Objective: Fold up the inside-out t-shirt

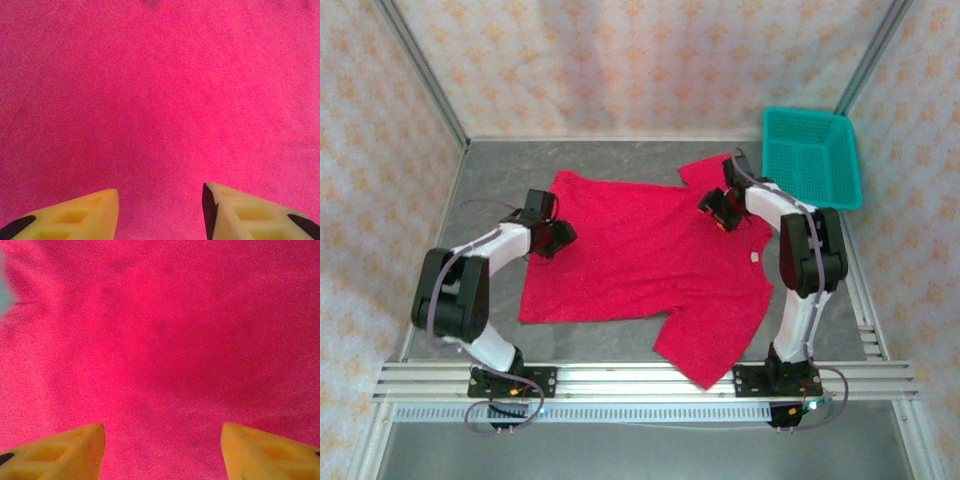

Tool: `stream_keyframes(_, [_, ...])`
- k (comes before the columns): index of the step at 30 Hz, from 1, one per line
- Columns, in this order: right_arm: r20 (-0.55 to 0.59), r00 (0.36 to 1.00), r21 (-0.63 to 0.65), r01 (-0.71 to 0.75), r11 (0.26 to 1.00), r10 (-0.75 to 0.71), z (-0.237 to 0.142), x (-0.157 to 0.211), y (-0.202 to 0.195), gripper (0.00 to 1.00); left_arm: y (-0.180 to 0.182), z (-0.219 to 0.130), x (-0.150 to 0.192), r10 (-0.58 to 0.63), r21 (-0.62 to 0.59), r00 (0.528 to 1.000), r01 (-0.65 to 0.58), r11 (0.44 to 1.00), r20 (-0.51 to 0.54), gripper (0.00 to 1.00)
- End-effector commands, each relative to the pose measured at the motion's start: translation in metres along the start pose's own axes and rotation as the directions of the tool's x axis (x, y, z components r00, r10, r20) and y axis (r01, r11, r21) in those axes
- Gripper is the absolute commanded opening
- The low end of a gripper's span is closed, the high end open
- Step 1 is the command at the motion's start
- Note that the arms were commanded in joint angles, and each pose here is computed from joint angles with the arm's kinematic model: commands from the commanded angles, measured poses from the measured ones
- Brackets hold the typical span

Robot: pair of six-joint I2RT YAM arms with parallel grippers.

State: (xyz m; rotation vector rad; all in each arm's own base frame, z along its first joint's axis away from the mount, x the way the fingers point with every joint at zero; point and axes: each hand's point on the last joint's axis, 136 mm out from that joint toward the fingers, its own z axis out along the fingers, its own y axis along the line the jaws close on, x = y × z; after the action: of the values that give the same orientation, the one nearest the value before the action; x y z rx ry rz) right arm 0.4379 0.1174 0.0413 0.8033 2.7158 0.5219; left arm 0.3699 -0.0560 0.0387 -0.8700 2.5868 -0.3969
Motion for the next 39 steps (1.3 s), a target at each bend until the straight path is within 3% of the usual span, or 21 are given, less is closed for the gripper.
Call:
stream_keyframes(1, [0.021, 0.999, 0.081, 0.022, 0.996, -0.024, 0.021, -0.015, -0.014, 0.63, -0.009, 0.020, -0.035, -0.040, 0.009, 0.998, 0.040, 0.999, 0.047, 0.49])
stream_keyframes(9, [0.009, 1.000, 0.119, 0.019, 0.993, -0.021, 0.080, -0.065, 0.005, 0.63, 0.013, 0.084, -0.092, -0.146, -0.092, 0.989, 0.145, 0.985, 0.005, 0.48])
stream_keyframes(14, [0.053, 0.997, 0.048, 0.045, 0.998, -0.048, 0.099, -0.112, 0.047, 0.64, 0.001, 0.107, -0.128, -0.169, -0.081, 0.986, 0.169, 0.982, 0.011, 0.48])
stream_keyframes(17, [0.097, 0.993, -0.023, 0.067, 0.998, -0.064, 0.094, -0.142, 0.077, 0.64, -0.015, 0.101, -0.148, -0.157, -0.053, 0.987, 0.159, 0.986, 0.033, 0.48])
stream_keyframes(21, [0.156, 0.984, -0.127, 0.105, 0.986, -0.084, 0.044, -0.158, 0.115, 0.65, -0.032, 0.044, -0.168, -0.113, -0.016, 0.985, 0.116, 0.993, 0.130, 0.49])
stream_keyframes(26, [0.180, 0.968, -0.132, 0.202, 0.970, -0.177, -0.031, -0.124, 0.136, 0.67, -0.012, -0.051, -0.161, -0.095, -0.034, 0.963, 0.107, 0.994, 0.253, 0.49])
stream_keyframes(28, [0.192, 0.961, -0.126, 0.224, 0.966, -0.198, -0.054, -0.104, 0.135, 0.67, 0.011, -0.068, -0.145, -0.127, -0.046, 0.960, 0.143, 0.989, 0.250, 0.49])
stream_keyframes(33, [0.176, 0.961, -0.116, 0.237, 0.965, -0.215, -0.079, -0.038, 0.107, 0.65, 0.081, -0.080, -0.099, -0.252, -0.067, 0.942, 0.273, 0.960, 0.220, 0.48])
stream_keyframes(39, [0.157, 0.968, -0.122, 0.218, 0.968, -0.198, -0.090, 0.008, 0.069, 0.65, 0.115, -0.064, -0.066, -0.353, -0.027, 0.922, 0.362, 0.932, 0.160, 0.48])
